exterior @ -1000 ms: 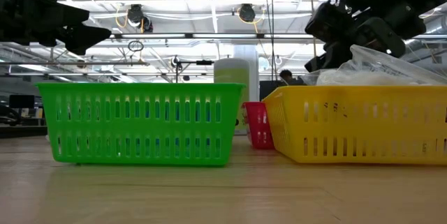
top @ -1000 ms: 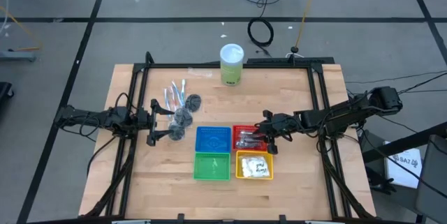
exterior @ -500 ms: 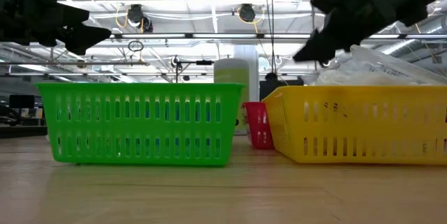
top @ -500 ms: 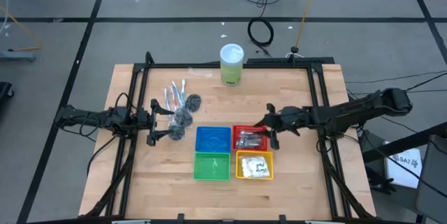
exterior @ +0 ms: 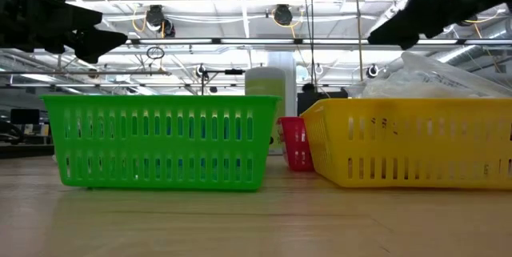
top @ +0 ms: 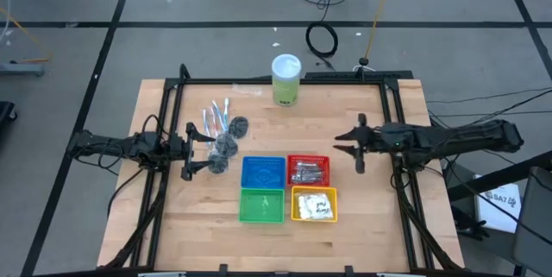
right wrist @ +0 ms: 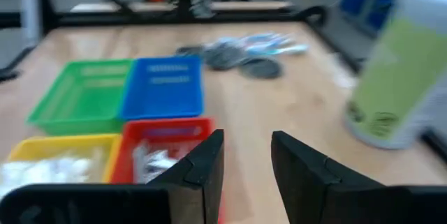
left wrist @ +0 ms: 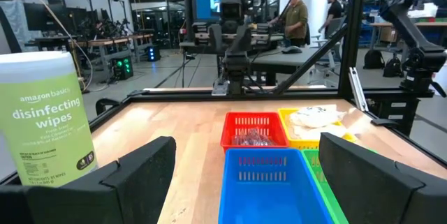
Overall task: Pick & Place Travel size toiletries
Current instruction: Put the left blue toothbrush into the blue basket
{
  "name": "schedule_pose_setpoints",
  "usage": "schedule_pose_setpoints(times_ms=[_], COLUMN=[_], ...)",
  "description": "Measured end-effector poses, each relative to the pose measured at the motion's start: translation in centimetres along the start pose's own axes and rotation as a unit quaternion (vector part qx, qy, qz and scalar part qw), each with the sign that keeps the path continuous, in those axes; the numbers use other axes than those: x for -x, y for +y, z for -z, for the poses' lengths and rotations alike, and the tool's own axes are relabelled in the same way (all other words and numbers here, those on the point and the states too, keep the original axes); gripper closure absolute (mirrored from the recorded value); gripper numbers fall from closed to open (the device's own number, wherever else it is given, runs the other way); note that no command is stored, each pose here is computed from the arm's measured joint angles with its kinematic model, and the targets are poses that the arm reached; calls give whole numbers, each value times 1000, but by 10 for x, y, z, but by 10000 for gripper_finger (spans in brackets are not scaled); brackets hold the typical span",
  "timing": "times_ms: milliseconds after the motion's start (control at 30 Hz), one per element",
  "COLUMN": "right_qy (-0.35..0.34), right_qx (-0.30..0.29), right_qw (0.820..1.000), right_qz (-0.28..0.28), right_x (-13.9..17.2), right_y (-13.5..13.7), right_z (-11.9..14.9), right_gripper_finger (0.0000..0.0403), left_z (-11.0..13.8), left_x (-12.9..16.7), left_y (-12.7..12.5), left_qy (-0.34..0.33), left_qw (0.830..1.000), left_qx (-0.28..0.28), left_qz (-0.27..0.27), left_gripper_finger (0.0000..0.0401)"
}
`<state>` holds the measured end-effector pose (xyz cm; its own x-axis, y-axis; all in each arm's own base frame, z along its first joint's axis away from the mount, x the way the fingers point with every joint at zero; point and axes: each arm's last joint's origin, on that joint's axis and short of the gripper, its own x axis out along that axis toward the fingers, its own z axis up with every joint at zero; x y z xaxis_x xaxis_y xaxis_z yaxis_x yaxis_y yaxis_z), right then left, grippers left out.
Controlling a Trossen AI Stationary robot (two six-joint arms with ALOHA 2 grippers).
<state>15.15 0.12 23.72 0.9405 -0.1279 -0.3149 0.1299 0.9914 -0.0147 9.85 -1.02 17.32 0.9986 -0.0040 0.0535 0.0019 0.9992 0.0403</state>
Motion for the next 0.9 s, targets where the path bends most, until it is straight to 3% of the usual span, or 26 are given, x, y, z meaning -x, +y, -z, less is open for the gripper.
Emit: schedule_pose_setpoints(times_ms=[233, 567, 900], right_qy=[-59, -165, -205], right_qx=[-13, -7, 4], right_qw=[996, 981, 972], right_qz=[72, 104, 116], right_x=[18, 27, 40], right_y=[-8, -12, -15], right_z=[12, 38, 46], right_gripper_finger=[292, 291, 293], left_z=[0, 0, 0], left_x=[0, 0, 0], left_y=[0, 0, 0], left_qy=[0, 0, 0], left_qw=[1000, 1000, 1000], left_qx=[0, 0, 0], left_qz=[0, 0, 0], left_gripper_finger=[54, 54, 54])
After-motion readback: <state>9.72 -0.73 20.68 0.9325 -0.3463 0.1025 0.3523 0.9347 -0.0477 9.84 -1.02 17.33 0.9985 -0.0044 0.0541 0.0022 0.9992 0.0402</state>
